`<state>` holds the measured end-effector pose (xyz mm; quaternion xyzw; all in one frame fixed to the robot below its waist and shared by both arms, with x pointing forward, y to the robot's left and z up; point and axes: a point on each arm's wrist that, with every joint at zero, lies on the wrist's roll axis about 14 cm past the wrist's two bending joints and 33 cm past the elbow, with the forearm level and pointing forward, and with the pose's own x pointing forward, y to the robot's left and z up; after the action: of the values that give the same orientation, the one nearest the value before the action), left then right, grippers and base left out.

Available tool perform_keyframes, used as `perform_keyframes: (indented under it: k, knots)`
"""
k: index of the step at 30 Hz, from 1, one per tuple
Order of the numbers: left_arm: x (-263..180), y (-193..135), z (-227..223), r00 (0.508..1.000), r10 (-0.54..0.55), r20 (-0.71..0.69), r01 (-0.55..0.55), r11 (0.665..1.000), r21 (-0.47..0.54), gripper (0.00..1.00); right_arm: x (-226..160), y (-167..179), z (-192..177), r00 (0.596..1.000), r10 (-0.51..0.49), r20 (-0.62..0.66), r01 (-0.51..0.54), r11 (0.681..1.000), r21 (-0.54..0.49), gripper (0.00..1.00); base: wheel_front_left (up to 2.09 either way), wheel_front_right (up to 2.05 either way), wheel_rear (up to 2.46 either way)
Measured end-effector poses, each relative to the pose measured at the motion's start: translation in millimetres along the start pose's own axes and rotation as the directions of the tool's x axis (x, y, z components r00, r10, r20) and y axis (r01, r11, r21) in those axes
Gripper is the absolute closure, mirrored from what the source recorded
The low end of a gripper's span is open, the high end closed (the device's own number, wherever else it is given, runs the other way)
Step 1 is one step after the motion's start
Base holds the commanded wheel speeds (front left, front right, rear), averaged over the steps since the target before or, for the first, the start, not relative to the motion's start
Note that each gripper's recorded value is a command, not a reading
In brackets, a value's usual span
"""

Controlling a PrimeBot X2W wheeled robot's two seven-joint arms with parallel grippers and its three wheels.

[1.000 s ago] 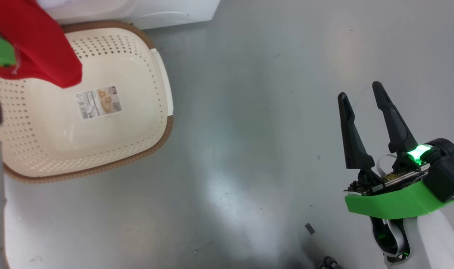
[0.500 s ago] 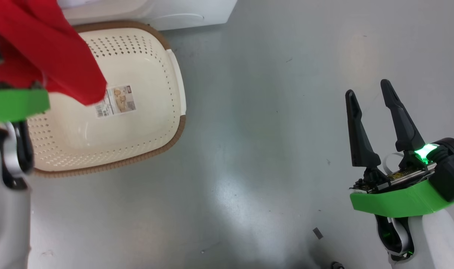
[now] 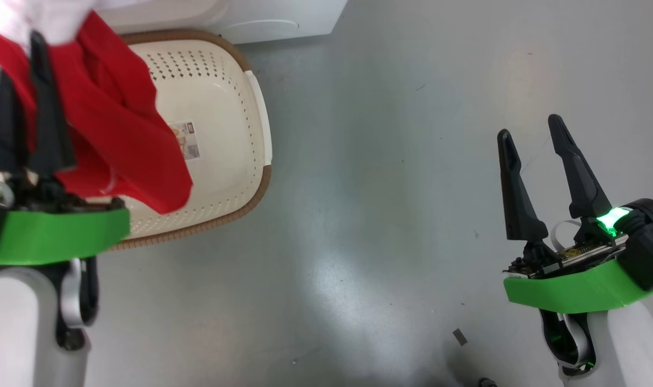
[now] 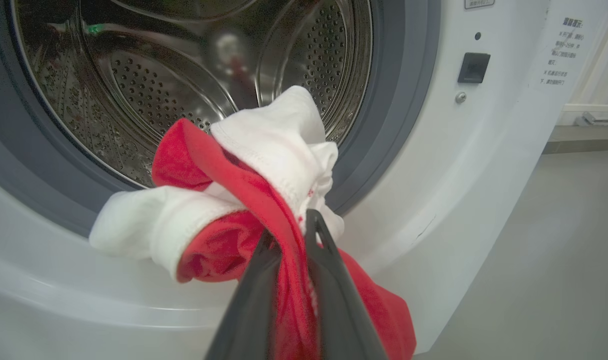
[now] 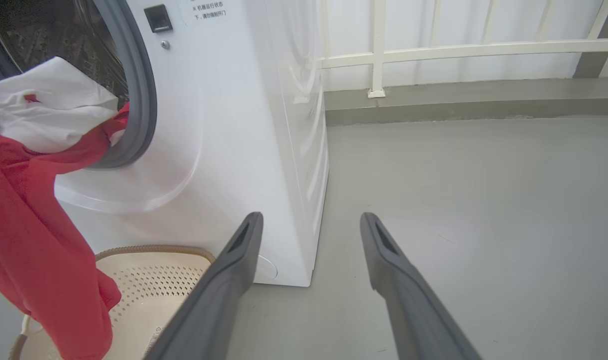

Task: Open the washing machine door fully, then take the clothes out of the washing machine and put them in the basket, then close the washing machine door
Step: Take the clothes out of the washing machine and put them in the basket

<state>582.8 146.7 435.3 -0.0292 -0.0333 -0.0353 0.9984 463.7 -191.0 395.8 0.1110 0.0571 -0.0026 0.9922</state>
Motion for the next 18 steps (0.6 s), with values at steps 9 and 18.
perform_keyframes:
  k: [9, 18]
  knots:
    - [-20.9, -3.7, -65.0, 0.979, 0.006, -0.205, -0.015, 0.999, -0.045, 1.00, -1.2, -2.1, -1.0, 1.000, -0.005, -0.005, 0.005, 1.000, -0.004, 0.00, 0.00, 0.00, 0.00]
    - [-51.6, -7.4, -146.7, 0.900, -0.002, -0.436, -0.036, 0.996, -0.080, 1.00, -3.5, -4.3, -1.5, 1.000, -0.011, -0.011, 0.011, 1.000, -0.011, 0.00, 0.00, 0.00, 0.00]
